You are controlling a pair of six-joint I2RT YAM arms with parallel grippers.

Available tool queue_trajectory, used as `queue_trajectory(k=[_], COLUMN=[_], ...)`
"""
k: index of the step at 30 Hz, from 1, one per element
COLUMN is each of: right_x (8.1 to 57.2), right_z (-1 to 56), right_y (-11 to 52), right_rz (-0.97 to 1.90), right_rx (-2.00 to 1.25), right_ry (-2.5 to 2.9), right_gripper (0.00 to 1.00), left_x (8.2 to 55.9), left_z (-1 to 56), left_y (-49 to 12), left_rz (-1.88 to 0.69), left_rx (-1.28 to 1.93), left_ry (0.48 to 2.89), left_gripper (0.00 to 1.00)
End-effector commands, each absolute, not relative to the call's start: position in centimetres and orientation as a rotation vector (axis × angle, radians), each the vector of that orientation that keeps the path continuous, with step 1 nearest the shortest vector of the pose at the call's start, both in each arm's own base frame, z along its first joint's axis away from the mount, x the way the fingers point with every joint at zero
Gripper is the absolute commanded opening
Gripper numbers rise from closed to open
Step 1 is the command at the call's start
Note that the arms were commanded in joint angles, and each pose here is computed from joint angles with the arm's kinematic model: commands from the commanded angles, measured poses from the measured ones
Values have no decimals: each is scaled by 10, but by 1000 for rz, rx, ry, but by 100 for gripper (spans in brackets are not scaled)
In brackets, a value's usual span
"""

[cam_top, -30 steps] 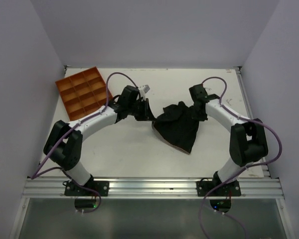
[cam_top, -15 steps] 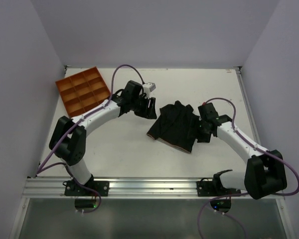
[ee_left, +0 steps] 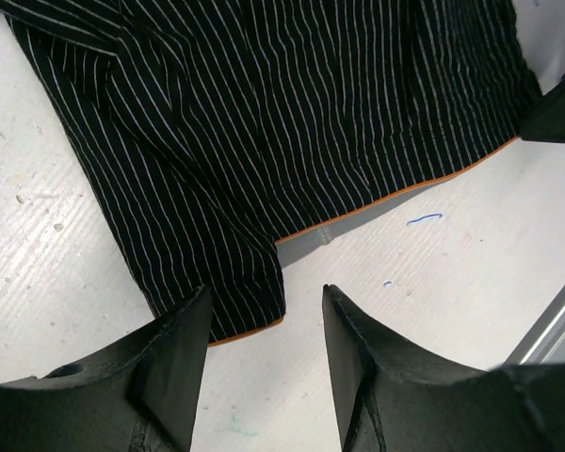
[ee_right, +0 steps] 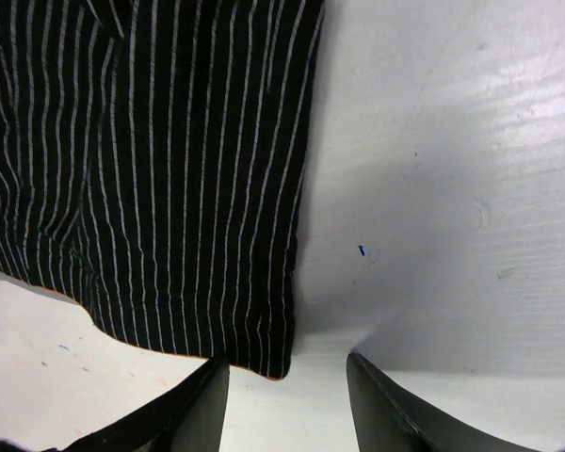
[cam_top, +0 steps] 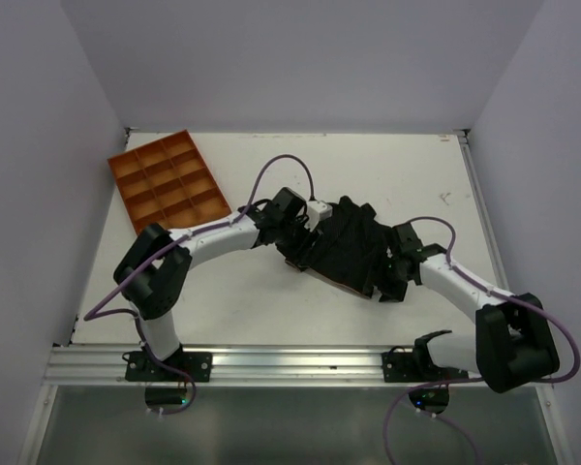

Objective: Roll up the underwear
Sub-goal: Flatten the underwear

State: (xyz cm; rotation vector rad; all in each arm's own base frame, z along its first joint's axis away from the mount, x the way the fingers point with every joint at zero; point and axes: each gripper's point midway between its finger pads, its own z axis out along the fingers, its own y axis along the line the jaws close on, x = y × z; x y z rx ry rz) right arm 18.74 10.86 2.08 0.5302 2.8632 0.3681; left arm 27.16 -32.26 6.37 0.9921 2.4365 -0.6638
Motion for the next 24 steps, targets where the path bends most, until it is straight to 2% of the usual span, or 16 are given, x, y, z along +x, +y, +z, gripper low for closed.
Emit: queue_trajectory(k=[1,7,17,19,20,22,23,24], right_x=[195,192,192,192,191,190,192,193], right_z=[25,23,21,20,20,19,22,23], right_y=[118,118,118,118,118,115,113,113], right_rz=[456,465,464,465,462,438,423,418], right_rx=[555,551,547,549,552,554,551,547], right_ry=[2800,2801,2801,2801,2801,2810,2800,2800], right_gripper=[56,56,54,53,50,45,35,29], left_x=[282,275,266,264,263,263,265,266], left_z=[63,34,15,13,13,15,21,23], left_y=[-321,-314,-317,-318,-318,-318,-318,-318], left_rz=[-571,-432,-400,-397,-396,-397,-396,-389], left_rx=[1020,1051,1078,1088,1086,1080,1070,1062], left_ry=[2362,2410,2420,2421,2427,2425,2420,2420], left_gripper=[54,52,51,46,34,19,10,6])
